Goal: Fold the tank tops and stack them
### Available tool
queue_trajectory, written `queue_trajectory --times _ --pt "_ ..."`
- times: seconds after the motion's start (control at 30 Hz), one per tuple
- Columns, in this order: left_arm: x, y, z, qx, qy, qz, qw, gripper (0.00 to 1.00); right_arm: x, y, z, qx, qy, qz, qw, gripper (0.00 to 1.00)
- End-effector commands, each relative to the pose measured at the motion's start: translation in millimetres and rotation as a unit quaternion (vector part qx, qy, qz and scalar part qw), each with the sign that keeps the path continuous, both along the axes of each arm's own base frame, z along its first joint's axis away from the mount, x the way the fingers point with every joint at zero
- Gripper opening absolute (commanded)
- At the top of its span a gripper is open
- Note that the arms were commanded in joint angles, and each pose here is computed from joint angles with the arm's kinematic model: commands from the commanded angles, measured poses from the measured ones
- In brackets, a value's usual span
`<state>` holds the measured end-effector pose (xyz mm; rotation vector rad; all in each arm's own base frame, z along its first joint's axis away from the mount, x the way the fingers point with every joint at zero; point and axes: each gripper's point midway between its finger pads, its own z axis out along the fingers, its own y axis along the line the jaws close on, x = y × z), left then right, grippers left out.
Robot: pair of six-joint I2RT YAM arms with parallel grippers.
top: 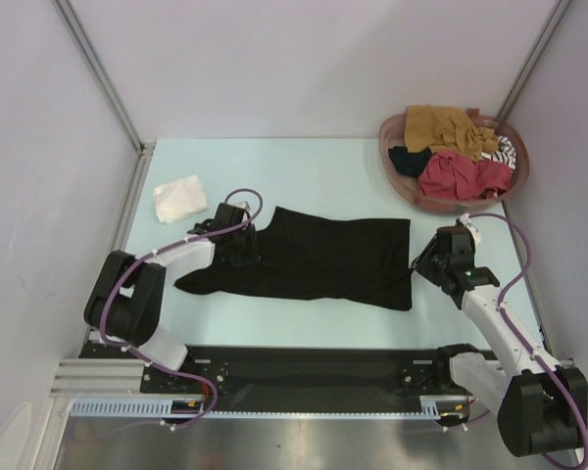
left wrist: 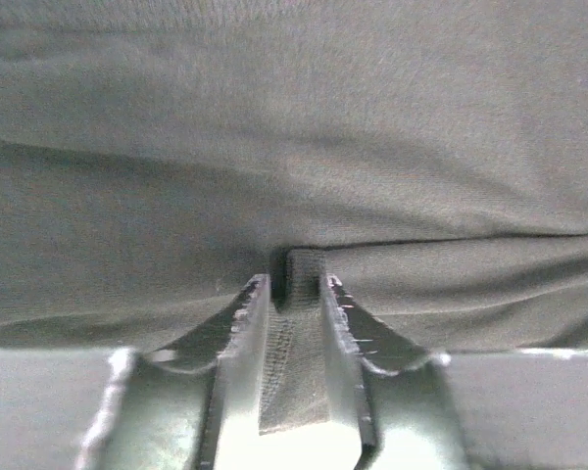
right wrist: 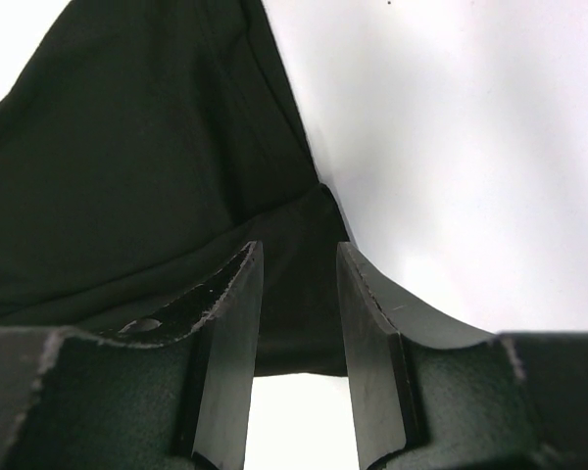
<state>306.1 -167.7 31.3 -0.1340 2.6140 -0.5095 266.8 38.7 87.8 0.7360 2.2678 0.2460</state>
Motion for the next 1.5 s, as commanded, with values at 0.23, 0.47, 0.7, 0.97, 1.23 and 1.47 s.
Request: queue_trajectory --times 0.23,0.47,0.7,0.97,1.23,1.47 --pt "19 -10 13 -0.016 -0.021 0.011 1.000 0.00 6 1 3 0.002 -0.013 0.008 1.000 0.41" --pt "30 0 29 -0.020 -0.044 0.040 0.998 0.00 6 2 -5 0.001 0.000 0.014 1.000 0.41" --pt "40 9 35 -0.013 -0.051 0.058 0.997 0.00 -7 9 -24 0.020 0.047 0.018 0.999 0.40" --pt "47 19 31 -0.010 -0.050 0.078 0.996 0.01 -52 22 -48 0.056 0.128 -0.011 0.990 0.45" --pt "48 15 21 -0.016 -0.040 0.072 0.996 0.00 -75 57 -58 0.085 0.130 0.015 0.988 0.44" --pt "49 20 18 -0.003 -0.040 0.078 0.996 0.00 -81 43 -67 0.042 0.146 -0.005 0.988 0.39"
